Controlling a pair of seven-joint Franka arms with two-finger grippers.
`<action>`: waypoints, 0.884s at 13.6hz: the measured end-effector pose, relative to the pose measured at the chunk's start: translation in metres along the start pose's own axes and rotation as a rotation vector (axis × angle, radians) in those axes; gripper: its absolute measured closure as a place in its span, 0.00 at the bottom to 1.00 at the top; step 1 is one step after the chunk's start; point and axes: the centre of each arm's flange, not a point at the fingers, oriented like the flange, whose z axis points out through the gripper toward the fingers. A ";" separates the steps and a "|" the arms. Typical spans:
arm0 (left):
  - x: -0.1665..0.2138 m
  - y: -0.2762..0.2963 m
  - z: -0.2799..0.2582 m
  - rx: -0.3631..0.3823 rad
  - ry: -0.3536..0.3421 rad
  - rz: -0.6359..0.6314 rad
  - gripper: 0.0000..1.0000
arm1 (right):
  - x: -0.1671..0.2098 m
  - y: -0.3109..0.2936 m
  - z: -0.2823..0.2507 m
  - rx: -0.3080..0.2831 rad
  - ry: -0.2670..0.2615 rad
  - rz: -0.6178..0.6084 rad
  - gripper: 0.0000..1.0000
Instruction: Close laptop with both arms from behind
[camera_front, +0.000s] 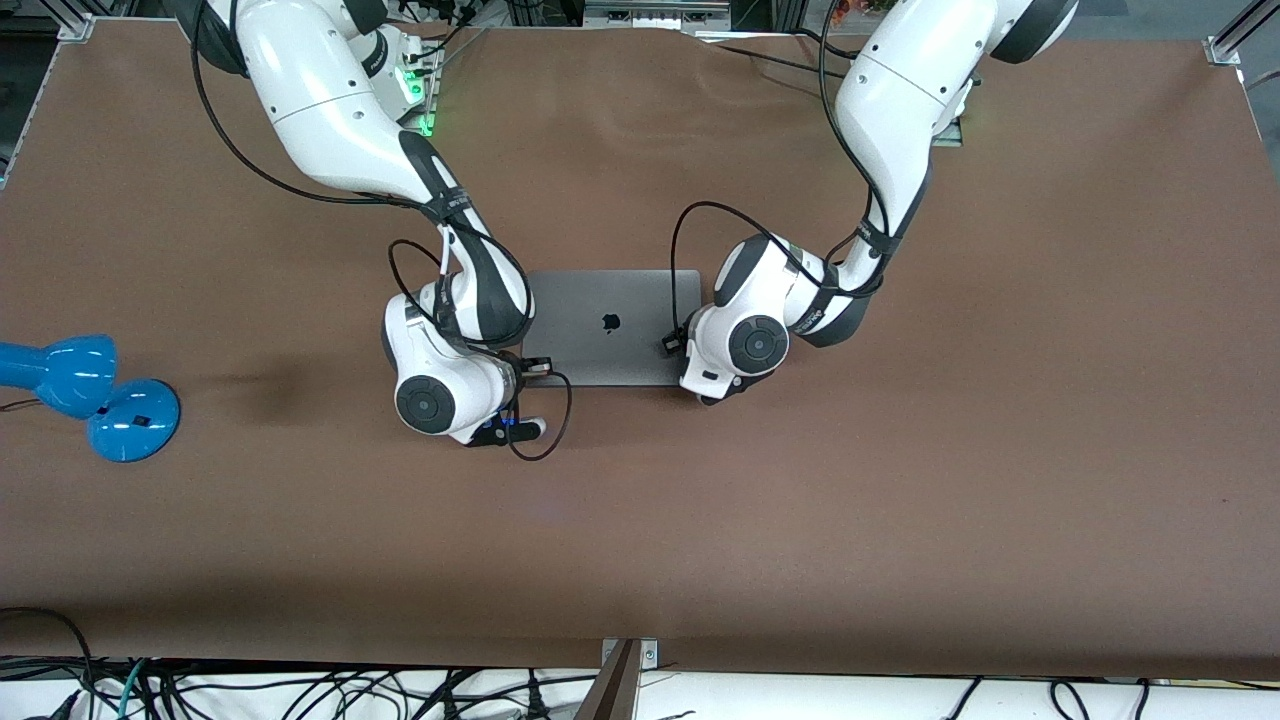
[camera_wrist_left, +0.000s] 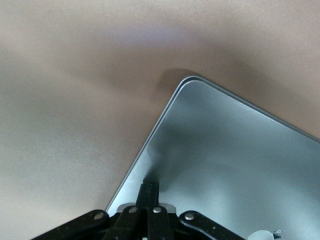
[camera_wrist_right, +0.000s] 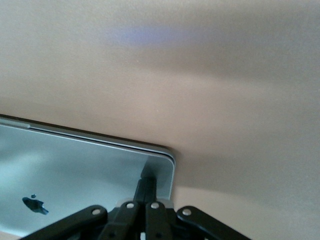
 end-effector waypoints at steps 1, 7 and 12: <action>0.000 0.000 0.000 0.000 0.000 0.000 0.99 | 0.001 -0.001 -0.003 0.001 0.006 -0.002 0.99; 0.005 0.000 -0.008 -0.013 0.014 -0.002 0.74 | 0.012 0.011 -0.050 -0.025 0.099 0.006 0.75; -0.002 -0.005 -0.068 -0.019 0.075 0.031 0.23 | -0.031 0.060 -0.179 -0.041 0.115 0.040 0.23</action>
